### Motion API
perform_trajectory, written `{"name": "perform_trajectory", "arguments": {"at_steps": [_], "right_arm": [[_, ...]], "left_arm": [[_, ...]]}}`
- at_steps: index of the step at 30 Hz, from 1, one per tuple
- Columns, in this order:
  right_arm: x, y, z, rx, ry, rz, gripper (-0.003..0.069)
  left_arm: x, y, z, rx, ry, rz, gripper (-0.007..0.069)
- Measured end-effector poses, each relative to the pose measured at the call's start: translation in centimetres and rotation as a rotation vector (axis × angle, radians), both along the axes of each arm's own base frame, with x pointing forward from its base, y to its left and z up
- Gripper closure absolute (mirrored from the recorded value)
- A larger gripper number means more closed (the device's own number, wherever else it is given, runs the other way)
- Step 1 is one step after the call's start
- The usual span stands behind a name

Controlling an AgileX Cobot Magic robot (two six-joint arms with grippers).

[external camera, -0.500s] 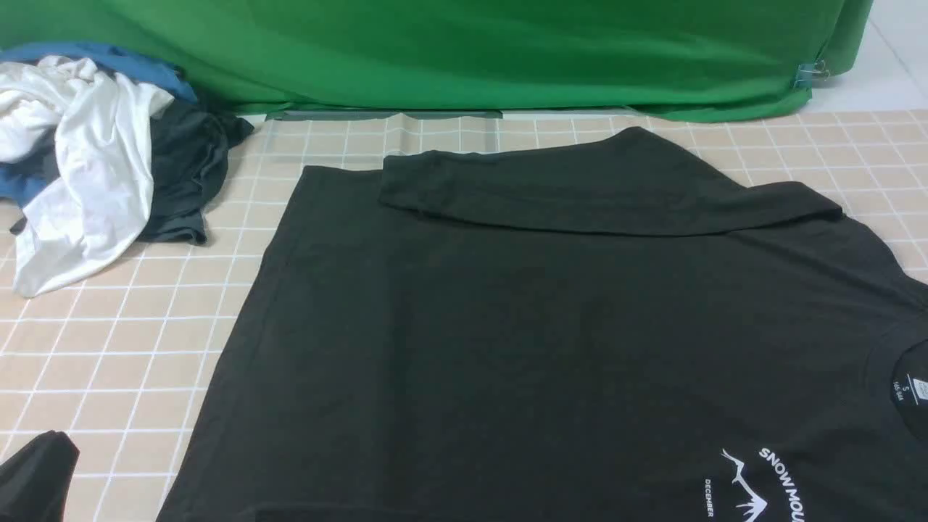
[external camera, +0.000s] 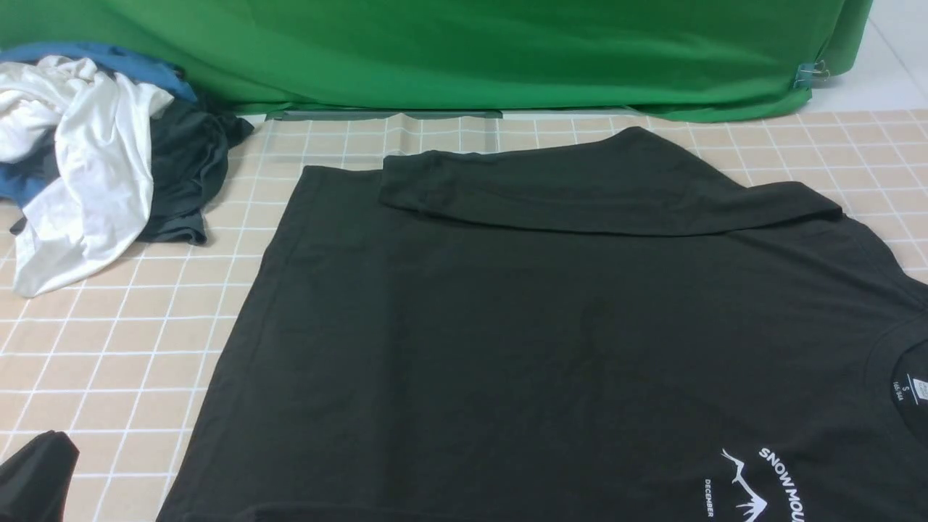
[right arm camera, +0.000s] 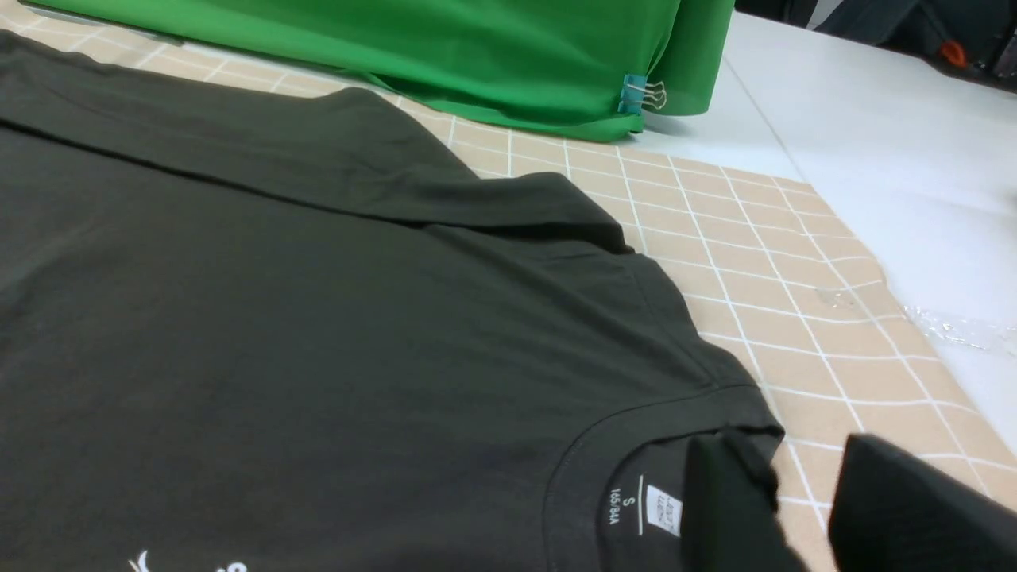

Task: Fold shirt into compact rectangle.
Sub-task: 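Grasp the left edge of the dark T-shirt lying flat on the table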

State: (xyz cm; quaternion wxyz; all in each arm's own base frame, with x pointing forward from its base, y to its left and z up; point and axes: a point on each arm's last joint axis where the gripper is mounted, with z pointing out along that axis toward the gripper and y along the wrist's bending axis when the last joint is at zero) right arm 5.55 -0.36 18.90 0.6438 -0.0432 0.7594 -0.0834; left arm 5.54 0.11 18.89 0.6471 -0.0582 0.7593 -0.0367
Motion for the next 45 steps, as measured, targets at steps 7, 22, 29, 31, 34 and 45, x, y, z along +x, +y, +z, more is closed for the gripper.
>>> {"name": "perform_trajectory", "arguments": {"at_steps": [7, 22, 29, 31, 34, 45], "right_arm": [[0.0, 0.0, 0.0, 0.0, 0.0, 0.0, 0.0417], [0.0, -0.2, 2.8, 0.478, -0.346, -0.022, 0.0419], [-0.2, -0.3, 3.8, 0.754, -0.466, 0.006, 0.0419], [-0.2, -0.3, 3.8, 0.768, -0.474, 0.009, 0.0421], [-0.3, -0.3, 4.0, 0.804, -0.492, 0.016, 0.0424], [2.0, 1.6, 15.1, 0.434, 0.179, 0.122, 0.0622]], "left_arm": [[0.1, -0.1, 1.8, -0.308, -0.197, 0.01, 0.0612], [-2.6, 2.0, 9.4, -0.982, -0.898, -0.038, 0.0612], [0.7, -0.1, 18.2, -0.704, -0.397, -0.04, 0.0612], [3.4, -0.2, 18.9, -0.597, -0.125, 0.027, 0.0612], [6.6, -0.4, 18.5, -0.438, 0.184, 0.056, 0.0612], [11.4, -2.1, 4.6, -0.288, 1.109, -0.046, 0.0614]]}}
